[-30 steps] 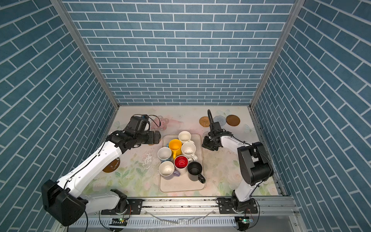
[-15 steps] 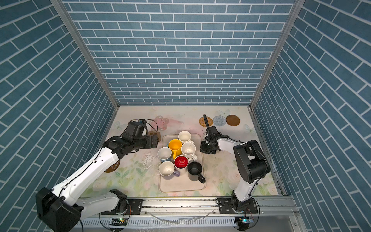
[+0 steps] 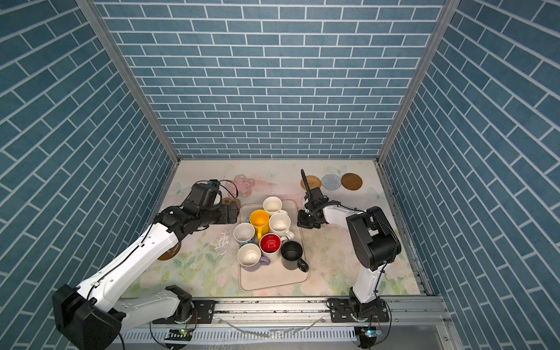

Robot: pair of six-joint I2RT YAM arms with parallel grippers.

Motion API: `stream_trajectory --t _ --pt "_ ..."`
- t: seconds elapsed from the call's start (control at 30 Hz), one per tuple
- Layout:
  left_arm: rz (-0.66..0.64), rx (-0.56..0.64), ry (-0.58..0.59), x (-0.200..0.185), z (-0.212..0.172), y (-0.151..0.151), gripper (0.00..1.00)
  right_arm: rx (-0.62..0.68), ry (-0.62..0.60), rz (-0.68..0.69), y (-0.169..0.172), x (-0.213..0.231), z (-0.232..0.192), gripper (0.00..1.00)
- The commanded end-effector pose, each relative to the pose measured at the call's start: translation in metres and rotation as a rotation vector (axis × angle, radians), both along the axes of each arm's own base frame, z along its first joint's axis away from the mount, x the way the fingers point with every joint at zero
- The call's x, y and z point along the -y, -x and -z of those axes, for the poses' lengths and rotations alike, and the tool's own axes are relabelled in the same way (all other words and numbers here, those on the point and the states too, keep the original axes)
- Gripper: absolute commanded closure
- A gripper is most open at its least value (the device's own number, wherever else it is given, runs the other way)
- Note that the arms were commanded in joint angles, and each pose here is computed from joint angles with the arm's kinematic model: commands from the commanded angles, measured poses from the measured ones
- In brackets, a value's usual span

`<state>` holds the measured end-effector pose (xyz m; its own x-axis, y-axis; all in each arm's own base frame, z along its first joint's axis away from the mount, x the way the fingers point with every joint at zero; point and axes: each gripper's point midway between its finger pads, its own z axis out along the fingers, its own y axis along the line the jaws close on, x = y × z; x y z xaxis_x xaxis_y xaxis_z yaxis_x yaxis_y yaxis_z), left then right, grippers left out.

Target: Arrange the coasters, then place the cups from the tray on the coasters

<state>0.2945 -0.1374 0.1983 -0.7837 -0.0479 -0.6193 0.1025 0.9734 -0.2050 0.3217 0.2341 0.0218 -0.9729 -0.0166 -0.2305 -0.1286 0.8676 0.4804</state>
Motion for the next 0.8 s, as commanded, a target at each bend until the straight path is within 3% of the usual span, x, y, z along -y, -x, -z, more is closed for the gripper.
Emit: stream_trajectory --t 0.0,0.27,0.47,0.77 --pt "-0.007 -0.015 -0.018 -0.003 0.006 -0.001 0.01 -0.092 -0.003 0.057 0.007 -0.011 0.018 1.0" --pt "-0.006 0.003 -0.025 -0.005 -0.005 -0.005 0.01 -0.029 0.054 0.064 -0.006 0.005 -0.01 0.86" --pt "-0.003 0.014 -0.022 -0.002 -0.012 -0.012 0.01 0.026 0.053 0.104 -0.021 0.024 -0.043 0.7" --pt "0.013 0.004 -0.02 0.007 -0.014 -0.026 0.01 0.018 0.029 0.223 -0.051 0.069 -0.05 0.66"
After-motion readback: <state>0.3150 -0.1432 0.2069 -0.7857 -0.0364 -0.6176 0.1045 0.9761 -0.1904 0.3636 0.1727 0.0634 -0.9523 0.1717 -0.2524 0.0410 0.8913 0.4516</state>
